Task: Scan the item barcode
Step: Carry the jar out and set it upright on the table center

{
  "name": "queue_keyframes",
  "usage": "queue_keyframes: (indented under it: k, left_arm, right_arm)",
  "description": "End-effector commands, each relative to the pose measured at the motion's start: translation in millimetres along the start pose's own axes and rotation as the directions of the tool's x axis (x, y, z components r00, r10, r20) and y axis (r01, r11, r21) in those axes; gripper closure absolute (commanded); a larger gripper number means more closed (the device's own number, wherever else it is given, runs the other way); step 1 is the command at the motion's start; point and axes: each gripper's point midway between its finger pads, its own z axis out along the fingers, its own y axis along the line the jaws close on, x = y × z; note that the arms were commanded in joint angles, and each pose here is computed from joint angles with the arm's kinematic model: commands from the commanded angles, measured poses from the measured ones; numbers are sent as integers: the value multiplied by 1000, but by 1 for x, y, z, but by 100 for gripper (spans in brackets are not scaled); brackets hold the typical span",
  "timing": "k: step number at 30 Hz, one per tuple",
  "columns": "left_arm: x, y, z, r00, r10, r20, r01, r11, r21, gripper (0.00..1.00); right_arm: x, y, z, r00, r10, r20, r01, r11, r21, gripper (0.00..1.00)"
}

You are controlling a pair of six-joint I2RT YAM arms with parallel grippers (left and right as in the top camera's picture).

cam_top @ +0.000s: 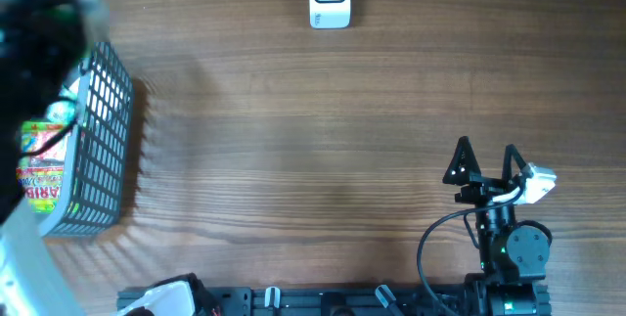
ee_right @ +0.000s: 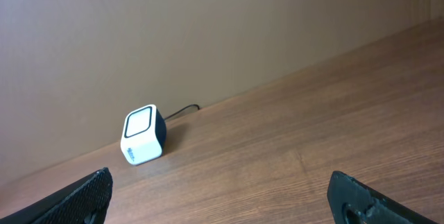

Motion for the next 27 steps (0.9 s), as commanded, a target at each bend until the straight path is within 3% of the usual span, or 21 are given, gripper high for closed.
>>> queue_keyframes:
  k: [1,5,12,16,21,27]
  left_arm:
    - [44,-20,28,985,93,-143,-94,996,-4,44]
    - [113,-9,80,914,209,-348,-281,944,-170,44]
    - [191,4,157,789,264,-555,-467,845,-261,45]
    - [209,22,192,760,251,-599,-513,797,-317,45]
    - [221,30,223,753,239,-614,-521,786,-333,45]
    - [212,41,235,772,263,-579,-544,745,-386,44]
  right_arm:
    - [-1,-1,0,1000,-13,8,13,1000,10,0]
    - [-1,-1,0,1000,-13,8,13,1000,10,0]
    - [-1,-1,0,1000,-13,8,13,1000,10,0]
    - [-1,-1,0,1000,-14,8,13,1000,10,0]
    - [-1,-1,0,1000,-13,8,13,1000,10,0]
    - [-1,-1,0,1000,-13,8,13,1000,10,0]
